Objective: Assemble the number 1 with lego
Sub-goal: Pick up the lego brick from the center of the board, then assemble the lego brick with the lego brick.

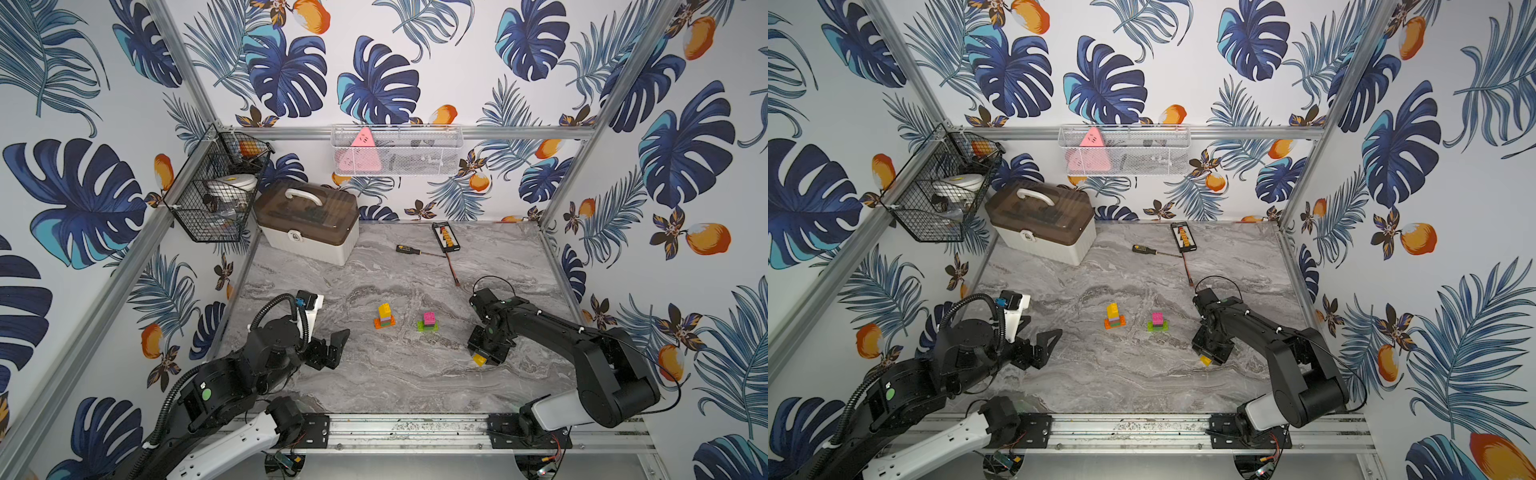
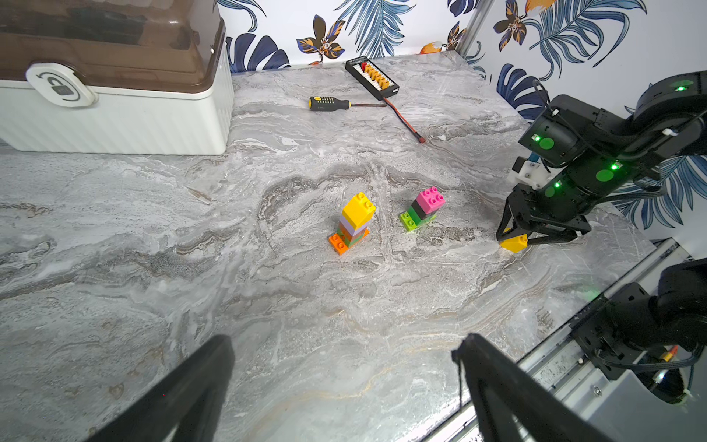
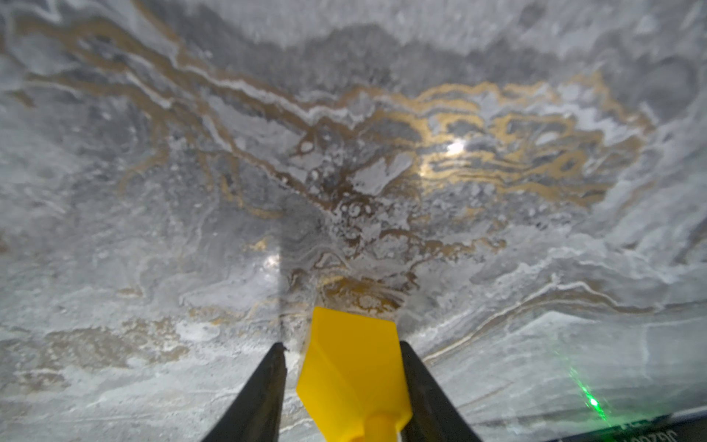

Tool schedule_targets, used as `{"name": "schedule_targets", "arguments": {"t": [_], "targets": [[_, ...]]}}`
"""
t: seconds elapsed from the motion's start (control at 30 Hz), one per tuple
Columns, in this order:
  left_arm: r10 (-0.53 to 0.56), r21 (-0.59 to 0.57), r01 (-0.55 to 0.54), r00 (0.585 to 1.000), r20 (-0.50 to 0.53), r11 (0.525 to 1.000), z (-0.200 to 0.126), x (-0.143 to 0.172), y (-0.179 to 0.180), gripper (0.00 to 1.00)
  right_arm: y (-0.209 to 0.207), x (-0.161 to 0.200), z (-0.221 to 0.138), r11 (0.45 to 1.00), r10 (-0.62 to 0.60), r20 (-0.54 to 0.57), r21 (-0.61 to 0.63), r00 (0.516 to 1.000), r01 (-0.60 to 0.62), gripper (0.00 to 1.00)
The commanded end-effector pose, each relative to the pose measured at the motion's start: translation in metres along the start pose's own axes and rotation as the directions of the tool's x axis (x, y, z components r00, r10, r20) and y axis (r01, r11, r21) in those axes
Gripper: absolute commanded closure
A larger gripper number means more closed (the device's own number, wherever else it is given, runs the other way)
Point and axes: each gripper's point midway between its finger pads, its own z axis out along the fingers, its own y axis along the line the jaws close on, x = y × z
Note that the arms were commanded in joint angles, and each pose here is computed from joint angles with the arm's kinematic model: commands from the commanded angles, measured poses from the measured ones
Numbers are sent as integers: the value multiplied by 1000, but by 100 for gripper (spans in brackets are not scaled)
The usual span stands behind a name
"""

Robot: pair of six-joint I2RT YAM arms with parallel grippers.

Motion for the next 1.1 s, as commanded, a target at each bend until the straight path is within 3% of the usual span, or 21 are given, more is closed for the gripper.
{"name": "schedule_targets", "arguments": {"t": [0.0,0.37,0.57,0.7,0.77,1.07], "targets": [[-8,-14,9,1000,14,1000,0,-3,2,2,1,-2,1,1000,-6,13,7,1000,6,54],[-11,-17,11,1000,18,1000,-1,-3,3,2,-1,-1,2,997,-68,19,24,997,68,62],[-15,-20,15,1000,25,1000,-3,-4,5,2,14,-2,-2,963,-268,4,1,963,268,67],[-15,-23,15,1000,24,1000,-3,-3,5,2,37,-1,-16,906,-417,42,-57,908,419,70],[-17,-26,17,1000,24,1000,-2,-3,5,2,45,-4,-28,882,-468,83,-25,880,472,71],[-17,-39,18,1000,18,999,-1,-3,7,2,107,2,-89,706,-688,247,5,683,709,76]]}}
